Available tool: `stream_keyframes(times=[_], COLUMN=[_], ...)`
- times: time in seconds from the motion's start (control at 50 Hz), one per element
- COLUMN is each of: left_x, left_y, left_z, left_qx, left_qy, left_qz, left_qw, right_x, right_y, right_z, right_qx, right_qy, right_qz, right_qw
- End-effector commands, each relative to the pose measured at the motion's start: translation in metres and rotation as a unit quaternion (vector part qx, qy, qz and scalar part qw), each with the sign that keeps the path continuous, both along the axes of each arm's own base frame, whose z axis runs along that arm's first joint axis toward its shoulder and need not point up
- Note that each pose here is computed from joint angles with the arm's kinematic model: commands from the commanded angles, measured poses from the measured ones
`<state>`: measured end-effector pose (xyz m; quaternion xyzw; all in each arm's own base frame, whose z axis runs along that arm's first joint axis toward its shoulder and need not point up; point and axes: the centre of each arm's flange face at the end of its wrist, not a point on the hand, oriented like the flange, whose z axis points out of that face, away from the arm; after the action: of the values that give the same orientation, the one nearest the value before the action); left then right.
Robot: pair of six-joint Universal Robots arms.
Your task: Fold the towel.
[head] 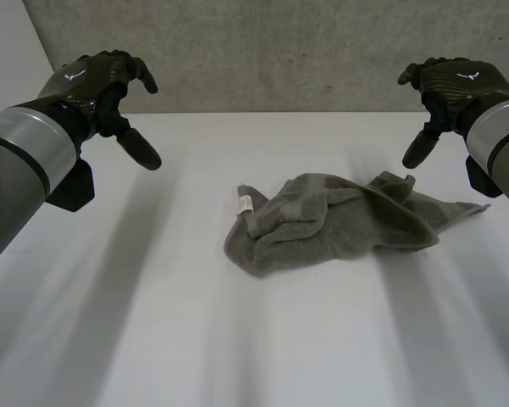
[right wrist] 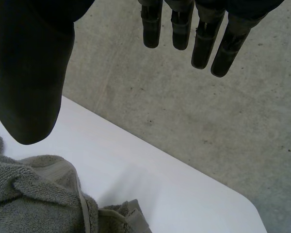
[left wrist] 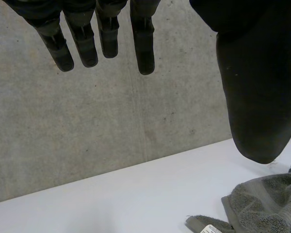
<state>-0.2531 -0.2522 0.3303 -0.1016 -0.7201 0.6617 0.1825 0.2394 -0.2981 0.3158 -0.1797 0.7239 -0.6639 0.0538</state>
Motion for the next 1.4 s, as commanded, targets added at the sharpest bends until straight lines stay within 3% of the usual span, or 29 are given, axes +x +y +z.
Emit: stream_keyframes(times=[0.02, 0.32, 0.42, 0.54, 0.68, 0.86, 1.18, 1.4], left_x=[0.000, -0.009, -0.046, -0.078, -0.096, -0.116, -0.141, -0.146], left_y=[0.000, -0.004, -0.010, -0.018, -0.039, -0.054, -0.047, -0.041], left_z=[-0.002, -0.015, -0.055, -0.101, -0.147, -0.198, -0.220, -0.206], left_qx=[0.002, 0.013, 0.024, 0.052, 0.078, 0.093, 0.092, 0.080], left_qy=[-0.001, -0.006, -0.011, -0.027, -0.038, -0.047, -0.048, -0.043], left_qz=[0.000, -0.012, -0.069, -0.125, -0.137, -0.148, -0.174, -0.187], left_qw=[1.000, 1.000, 0.997, 0.990, 0.987, 0.984, 0.979, 0.978], right_x=[-0.002, -0.021, -0.033, -0.041, -0.042, -0.040, -0.040, -0.037], right_y=[-0.002, -0.019, -0.032, -0.044, -0.044, -0.045, -0.044, -0.041], right_z=[0.000, 0.011, 0.007, -0.039, -0.108, -0.144, -0.157, -0.136], right_qx=[-0.001, -0.023, -0.020, 0.041, 0.104, 0.106, 0.121, 0.095], right_qy=[0.000, 0.002, 0.025, 0.058, 0.058, 0.059, 0.070, 0.061], right_qz=[-0.003, -0.029, -0.033, -0.027, -0.001, 0.003, -0.001, 0.011], right_qw=[1.000, 0.999, 0.999, 0.997, 0.993, 0.993, 0.990, 0.994])
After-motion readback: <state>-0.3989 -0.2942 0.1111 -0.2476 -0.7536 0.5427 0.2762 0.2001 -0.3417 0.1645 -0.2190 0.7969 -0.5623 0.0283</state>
